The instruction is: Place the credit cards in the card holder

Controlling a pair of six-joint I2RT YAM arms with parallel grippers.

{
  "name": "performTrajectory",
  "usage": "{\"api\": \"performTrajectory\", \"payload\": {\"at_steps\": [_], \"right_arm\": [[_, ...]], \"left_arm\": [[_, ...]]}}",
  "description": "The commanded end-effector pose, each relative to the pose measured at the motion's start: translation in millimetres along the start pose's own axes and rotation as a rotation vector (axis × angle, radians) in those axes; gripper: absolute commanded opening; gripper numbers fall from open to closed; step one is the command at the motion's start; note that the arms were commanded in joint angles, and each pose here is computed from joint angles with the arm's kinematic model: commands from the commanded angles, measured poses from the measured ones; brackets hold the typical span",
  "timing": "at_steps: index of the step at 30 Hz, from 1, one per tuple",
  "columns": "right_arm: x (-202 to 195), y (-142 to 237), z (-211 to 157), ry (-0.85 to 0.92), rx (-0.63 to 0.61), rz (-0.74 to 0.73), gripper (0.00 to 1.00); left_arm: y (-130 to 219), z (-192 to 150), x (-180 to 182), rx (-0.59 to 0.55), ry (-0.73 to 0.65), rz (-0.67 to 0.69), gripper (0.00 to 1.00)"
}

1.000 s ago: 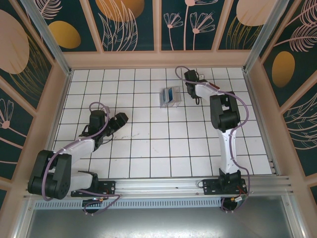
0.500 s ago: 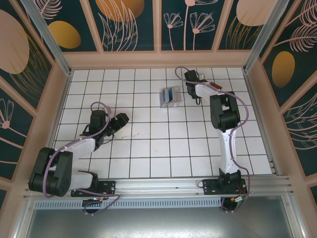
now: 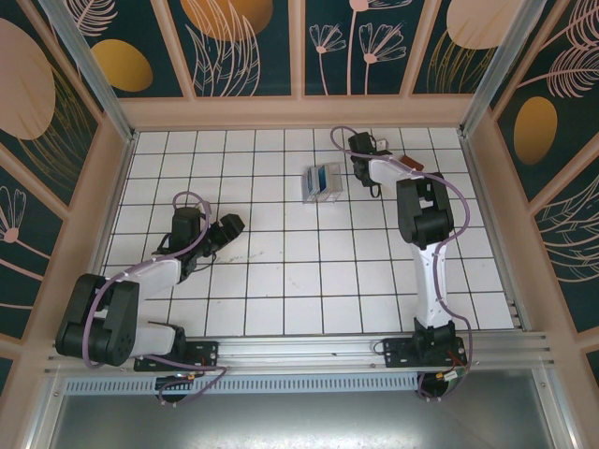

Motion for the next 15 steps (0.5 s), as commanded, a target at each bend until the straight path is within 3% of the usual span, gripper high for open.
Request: {"api": "performTrajectory", "payload": {"at_steps": [1,5,9,15], "right_arm": [[-7,-3,-1,-0.01,-0.002,-0.045,0.0],[-26,21,8,-0.113,-0.059,-0.023,0.0],[-54,53,14,-0.243,-0.106,-0.006,0.0],[-86,104,7,-0.388,-0.18,0.068,0.0]], "left_arm": [[-1,3,-7,0.021,-0.033,-0.013,0.76],[5,2,-14,0.017,-0.067,-0.084,0.76],[7,6,-47,0.131,-0.148,-0.216,0.79],[26,10,-82,0.049,-0.251,-0.3,0.79]]}}
Point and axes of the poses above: each hand's point on the last joint's axis, 136 mm out from that joint toward the fingers, its own y axis back along the fingers, its own x axis along the line the jaws close on, z = x × y, the point moved 9 cm from there along y, back along the fingers, and after that the axes turned 1 degree about -y, right-handed, at the moved point
